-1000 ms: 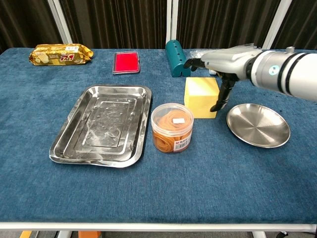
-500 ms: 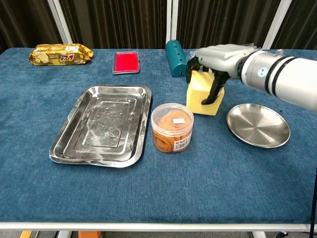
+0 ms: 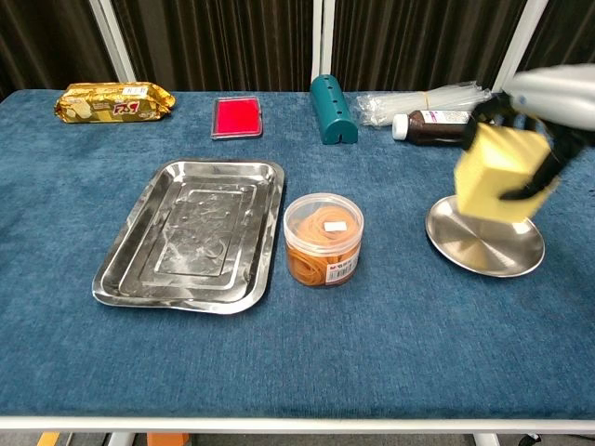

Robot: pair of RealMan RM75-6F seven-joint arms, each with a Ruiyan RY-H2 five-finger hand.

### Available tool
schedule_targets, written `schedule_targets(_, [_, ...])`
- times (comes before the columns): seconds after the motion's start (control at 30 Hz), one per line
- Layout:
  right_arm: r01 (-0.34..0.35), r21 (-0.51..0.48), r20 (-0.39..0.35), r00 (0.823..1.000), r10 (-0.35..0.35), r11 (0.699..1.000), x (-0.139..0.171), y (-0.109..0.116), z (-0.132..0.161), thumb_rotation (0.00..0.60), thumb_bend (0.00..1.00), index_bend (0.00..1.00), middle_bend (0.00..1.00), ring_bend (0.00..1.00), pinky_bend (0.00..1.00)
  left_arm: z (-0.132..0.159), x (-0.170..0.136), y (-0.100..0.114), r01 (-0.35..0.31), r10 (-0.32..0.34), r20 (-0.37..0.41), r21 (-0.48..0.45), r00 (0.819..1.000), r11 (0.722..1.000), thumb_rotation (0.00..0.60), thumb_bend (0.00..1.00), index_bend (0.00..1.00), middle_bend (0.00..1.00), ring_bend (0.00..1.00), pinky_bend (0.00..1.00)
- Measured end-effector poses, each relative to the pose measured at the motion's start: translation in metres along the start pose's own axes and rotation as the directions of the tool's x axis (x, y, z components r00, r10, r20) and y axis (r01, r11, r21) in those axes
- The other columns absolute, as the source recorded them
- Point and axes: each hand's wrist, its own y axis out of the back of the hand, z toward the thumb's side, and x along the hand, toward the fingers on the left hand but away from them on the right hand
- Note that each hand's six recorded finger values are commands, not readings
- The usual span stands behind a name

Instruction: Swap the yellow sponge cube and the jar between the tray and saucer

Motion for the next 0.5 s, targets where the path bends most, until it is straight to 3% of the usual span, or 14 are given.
schedule_targets(0.33, [-0.026,-0.012,0.0,1.0,0.026,1.0,-0.001,-0.021,-0.01,0.6,0.1,0.3,0.27,0.26,0.23,0.003,0.001,0.002,-0.008,0.008,0.005,0.007,1.0,1.0,0.6,0.19,0.15,0.13,0.05,0.22])
schedule_targets(0.5, [-0.053,-0.029,-0.003,0.999,0.052,0.998,-0.004,-0.031,-0.008,0.6,0.07,0.16,0.19,0.13,0.14,0.003,0.002,0.001,-0.005,0.005,0.005,0.008,1.0,1.0,0.6,0.19,0.15,0.13,0.05,0.22])
